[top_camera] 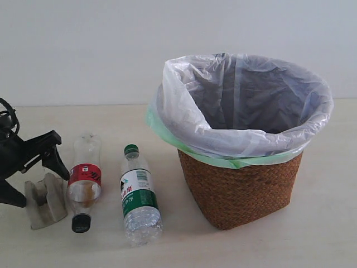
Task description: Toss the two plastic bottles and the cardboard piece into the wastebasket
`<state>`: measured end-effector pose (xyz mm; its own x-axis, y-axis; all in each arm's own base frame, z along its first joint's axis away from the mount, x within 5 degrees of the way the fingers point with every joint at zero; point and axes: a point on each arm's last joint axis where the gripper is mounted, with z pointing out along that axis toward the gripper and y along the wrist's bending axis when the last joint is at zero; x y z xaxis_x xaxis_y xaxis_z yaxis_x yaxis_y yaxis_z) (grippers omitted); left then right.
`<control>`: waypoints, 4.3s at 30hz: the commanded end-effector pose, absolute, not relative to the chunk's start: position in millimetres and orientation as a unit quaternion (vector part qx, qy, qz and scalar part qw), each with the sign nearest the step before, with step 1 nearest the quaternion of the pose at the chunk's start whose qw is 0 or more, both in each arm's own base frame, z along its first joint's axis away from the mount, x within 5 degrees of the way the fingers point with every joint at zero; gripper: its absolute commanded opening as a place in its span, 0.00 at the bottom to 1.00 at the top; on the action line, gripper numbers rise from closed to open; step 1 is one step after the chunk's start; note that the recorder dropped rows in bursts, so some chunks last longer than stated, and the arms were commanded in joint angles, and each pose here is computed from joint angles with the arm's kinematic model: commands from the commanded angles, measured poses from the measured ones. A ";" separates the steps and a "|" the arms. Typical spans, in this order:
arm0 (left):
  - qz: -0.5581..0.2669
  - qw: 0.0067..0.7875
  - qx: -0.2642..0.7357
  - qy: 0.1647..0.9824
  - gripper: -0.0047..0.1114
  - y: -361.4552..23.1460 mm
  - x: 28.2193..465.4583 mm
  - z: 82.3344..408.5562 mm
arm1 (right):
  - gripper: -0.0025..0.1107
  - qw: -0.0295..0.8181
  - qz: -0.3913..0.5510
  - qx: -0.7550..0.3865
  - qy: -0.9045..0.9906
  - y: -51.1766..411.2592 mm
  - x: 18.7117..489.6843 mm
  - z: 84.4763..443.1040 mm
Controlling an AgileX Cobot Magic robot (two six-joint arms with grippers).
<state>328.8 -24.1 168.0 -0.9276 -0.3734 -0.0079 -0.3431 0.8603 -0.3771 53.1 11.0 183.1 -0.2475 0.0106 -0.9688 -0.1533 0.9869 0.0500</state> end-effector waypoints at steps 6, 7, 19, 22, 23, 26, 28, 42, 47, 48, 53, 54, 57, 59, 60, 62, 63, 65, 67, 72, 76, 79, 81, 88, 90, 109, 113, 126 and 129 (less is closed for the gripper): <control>-0.152 -0.003 -0.174 0.973 0.75 -10.7 323.6 163.5 | 0.02 0.617 0.062 -0.046 0.783 10.5 53.1 184.2; -0.150 -0.005 -0.172 0.974 0.75 -9.4 324.1 165.0 | 0.02 0.617 0.062 -0.046 0.783 10.5 53.1 184.2; -0.147 0.042 -0.176 0.972 0.75 -5.6 334.3 168.4 | 0.02 0.617 0.062 -0.046 0.783 10.5 53.1 184.2; -0.145 0.053 -0.174 0.973 0.75 -5.5 336.2 168.5 | 0.02 0.617 0.062 -0.046 0.783 10.5 53.1 184.2; -0.145 0.053 -0.174 0.973 0.75 -5.5 336.2 168.5 | 0.02 0.617 0.062 -0.046 0.783 10.5 53.1 184.2; -0.144 0.039 -0.175 0.973 0.75 -5.6 336.7 160.7 | 0.02 0.617 0.062 -0.046 0.783 10.5 53.1 184.2; -0.143 0.028 -0.177 0.973 0.75 -5.5 337.4 153.3 | 0.02 0.617 0.062 -0.046 0.783 10.5 53.1 184.2; -0.136 0.005 -0.175 0.975 0.75 -4.6 342.0 128.7 | 0.02 0.617 0.062 -0.046 0.783 10.5 53.1 184.2; -0.133 0.007 -0.173 0.976 0.74 -3.2 342.9 129.5 | 0.02 0.617 0.062 -0.046 0.783 10.5 53.1 184.2; -0.130 0.010 -0.170 0.977 0.73 -2.6 343.9 130.3 | 0.02 0.617 0.062 -0.046 0.783 10.5 53.1 184.2; -0.131 0.016 -0.171 0.976 0.51 -2.5 346.0 131.5 | 0.02 0.617 0.062 -0.046 0.783 10.5 53.1 184.2; -0.131 0.016 -0.171 0.976 0.48 -2.5 346.0 131.5 | 0.02 0.617 0.062 -0.046 0.783 10.5 53.1 184.2; -0.129 0.016 -0.169 0.977 0.41 -2.2 345.9 131.4 | 0.02 0.617 0.062 -0.046 0.783 10.5 53.1 184.2; -0.126 0.020 -0.168 0.977 0.36 -1.6 346.5 131.4 | 0.02 0.617 0.062 -0.046 0.783 10.5 53.1 184.2; -0.126 0.021 -0.168 0.977 0.33 -1.6 346.7 131.4 | 0.02 0.617 0.062 -0.046 0.783 10.5 53.1 184.2; -0.126 0.021 -0.167 0.978 0.25 -1.6 346.7 131.4 | 0.02 0.617 0.062 -0.046 0.783 10.5 53.1 184.2; -0.126 0.022 -0.160 0.979 0.20 -1.6 346.7 131.4 | 0.02 0.617 0.062 -0.046 0.783 10.5 53.1 184.2; -0.126 0.023 -0.144 0.981 0.07 -1.6 346.5 131.4 | 0.02 0.617 0.062 -0.046 0.783 10.5 53.1 184.2; -0.126 0.022 -0.135 0.982 0.07 -1.7 346.1 131.4 | 0.02 0.617 0.062 -0.046 0.783 10.5 53.1 184.2; -0.128 0.047 -0.119 0.984 0.07 -1.9 345.0 148.4 | 0.02 0.617 0.062 -0.046 0.783 10.5 53.1 184.2; -0.119 0.103 -0.103 0.982 0.07 -0.1 341.7 183.1 | 0.02 0.617 0.062 -0.046 0.783 10.5 53.1 184.2; -0.088 0.129 -0.102 0.983 0.07 5.1 334.3 218.6 | 0.02 0.617 0.062 -0.046 0.783 10.5 53.1 184.2; -0.053 0.130 -0.089 0.986 0.07 10.8 326.5 239.7 | 0.02 0.617 0.062 -0.046 0.783 10.5 53.1 184.2; 0.159 0.123 -0.122 0.972 0.07 47.1 291.1 305.1 | 0.02 0.617 0.062 -0.046 0.783 10.5 53.1 184.2; 0.208 0.129 -0.120 0.962 0.07 55.4 286.9 314.6 | 0.02 0.617 0.062 -0.046 0.783 10.5 53.1 184.2; -0.323 0.204 0.018 0.924 0.07 -52.4 357.9 284.8 | 0.02 0.617 0.062 -0.046 0.783 10.5 53.1 184.2; -0.632 0.269 0.119 0.717 0.18 -126.4 374.0 371.1 | 0.02 0.617 0.062 -0.046 0.783 10.5 53.1 184.2; -0.397 0.237 0.153 0.874 0.88 -177.4 362.8 417.9 | 0.02 0.617 0.062 -0.046 0.783 10.5 53.1 184.2; -0.367 0.245 0.152 0.884 0.88 -170.5 366.5 414.5 | 0.02 0.617 0.062 -0.046 0.783 10.5 53.1 184.2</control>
